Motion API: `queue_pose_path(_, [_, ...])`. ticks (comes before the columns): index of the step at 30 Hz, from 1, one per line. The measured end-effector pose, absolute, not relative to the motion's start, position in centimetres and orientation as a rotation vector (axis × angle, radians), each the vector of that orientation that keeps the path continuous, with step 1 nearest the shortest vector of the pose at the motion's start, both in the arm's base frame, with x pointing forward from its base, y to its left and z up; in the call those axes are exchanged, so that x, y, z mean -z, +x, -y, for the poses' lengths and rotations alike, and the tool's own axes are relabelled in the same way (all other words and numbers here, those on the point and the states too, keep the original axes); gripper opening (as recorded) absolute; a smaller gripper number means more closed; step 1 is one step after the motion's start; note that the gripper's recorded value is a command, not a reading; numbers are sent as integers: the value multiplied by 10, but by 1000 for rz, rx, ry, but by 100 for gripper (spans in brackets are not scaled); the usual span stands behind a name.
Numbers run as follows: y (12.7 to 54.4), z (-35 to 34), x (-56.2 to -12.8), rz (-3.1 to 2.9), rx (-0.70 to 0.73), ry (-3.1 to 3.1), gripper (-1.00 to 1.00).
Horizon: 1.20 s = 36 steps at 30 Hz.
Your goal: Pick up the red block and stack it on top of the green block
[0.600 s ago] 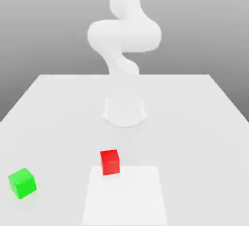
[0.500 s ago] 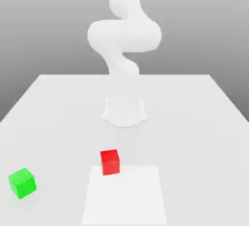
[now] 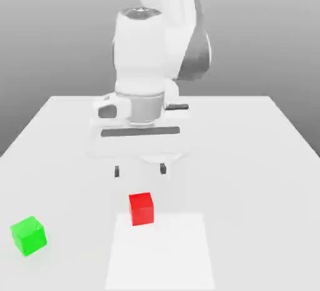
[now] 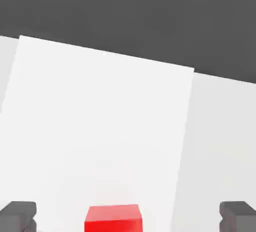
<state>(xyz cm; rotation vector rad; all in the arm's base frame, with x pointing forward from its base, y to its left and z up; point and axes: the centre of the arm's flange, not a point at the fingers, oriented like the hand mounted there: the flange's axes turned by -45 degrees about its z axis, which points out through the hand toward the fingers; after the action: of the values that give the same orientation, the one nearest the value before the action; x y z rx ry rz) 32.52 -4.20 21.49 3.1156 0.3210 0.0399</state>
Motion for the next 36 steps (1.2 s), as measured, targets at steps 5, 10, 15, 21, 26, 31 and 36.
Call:
queue_pose_path(5, [319,43,-178,-329,-5,3117,0])
queue_pose_path(10, [316,43,-150,-331,-3,3120,0])
queue_pose_path(15, [314,43,-145,-332,0,3122,-100])
queue_pose_path(21, [317,43,-158,-329,-3,3119,-100])
queue_pose_path(26, [318,44,-184,-324,-2,3118,-100])
queue_pose_path(31, [315,44,-207,-323,0,3125,-100])
queue_pose_path(36, [341,74,-219,-24,-22,3178,-100])
